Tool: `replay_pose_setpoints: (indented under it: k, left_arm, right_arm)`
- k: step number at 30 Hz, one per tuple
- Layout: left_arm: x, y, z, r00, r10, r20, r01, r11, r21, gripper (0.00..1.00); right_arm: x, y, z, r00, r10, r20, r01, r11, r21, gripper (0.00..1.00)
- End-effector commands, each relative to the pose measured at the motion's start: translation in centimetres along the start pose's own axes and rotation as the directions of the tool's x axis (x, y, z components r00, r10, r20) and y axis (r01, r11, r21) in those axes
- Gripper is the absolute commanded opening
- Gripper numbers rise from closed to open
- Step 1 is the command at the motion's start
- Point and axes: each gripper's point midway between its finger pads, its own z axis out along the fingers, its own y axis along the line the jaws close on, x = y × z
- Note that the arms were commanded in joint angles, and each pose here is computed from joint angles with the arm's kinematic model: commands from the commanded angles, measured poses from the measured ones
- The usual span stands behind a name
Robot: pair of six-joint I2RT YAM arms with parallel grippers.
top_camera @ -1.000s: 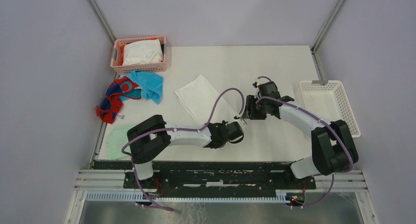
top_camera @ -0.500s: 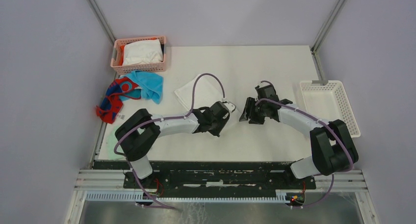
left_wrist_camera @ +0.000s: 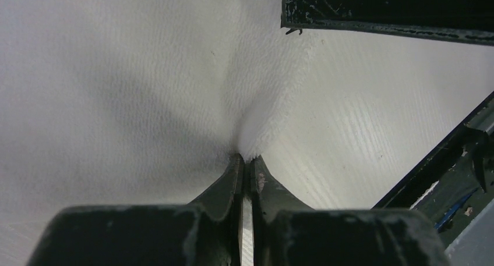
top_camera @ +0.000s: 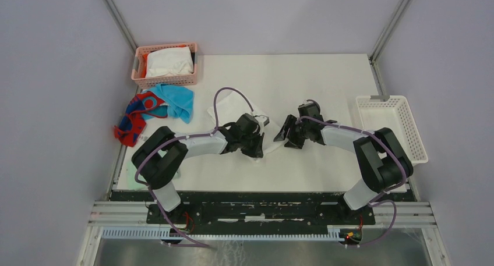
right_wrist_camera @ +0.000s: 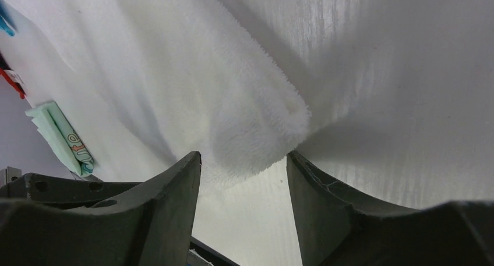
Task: Roll the towels
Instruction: Roll the towel at the center of the board.
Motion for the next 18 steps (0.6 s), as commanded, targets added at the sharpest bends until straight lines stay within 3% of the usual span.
replay_pose_setpoints:
  k: [1, 9, 14, 18]
  left_arm:
    - [-1.9, -1.7, -1.0, 0.996, -0.063, 0.067, 0.057, 0.994, 0.093, 0.06]
    - [-1.1, -1.5, -0.8, 0.996, -0.069, 0.05, 0.064, 0.994, 0.091, 0.08]
    - [-0.9, -1.5, -1.0, 0.997, -0.055, 0.057, 0.051, 0.996, 0.07, 0.14]
    - [-1.1, -2.2, -1.6, 0.996, -0.001, 0.087, -0.003, 0.999, 0.043, 0.25]
  right_arm:
    - [-0.8, 0.2, 0.8, 0.997, 0.056, 0.046, -0.056, 0.998, 0.0, 0.64]
    - [-2.0, -0.8, 1.2, 0.99, 0.089, 0.11, -0.097, 0.993, 0.064, 0.51]
    - [-1.9, -1.5, 0.3, 0.99, 0.092, 0.105, -0.107, 0.982, 0.156, 0.34]
    - [-1.4, -1.7, 0.1, 0.993, 0.105, 0.063, -0.116, 0.969, 0.218, 0.17]
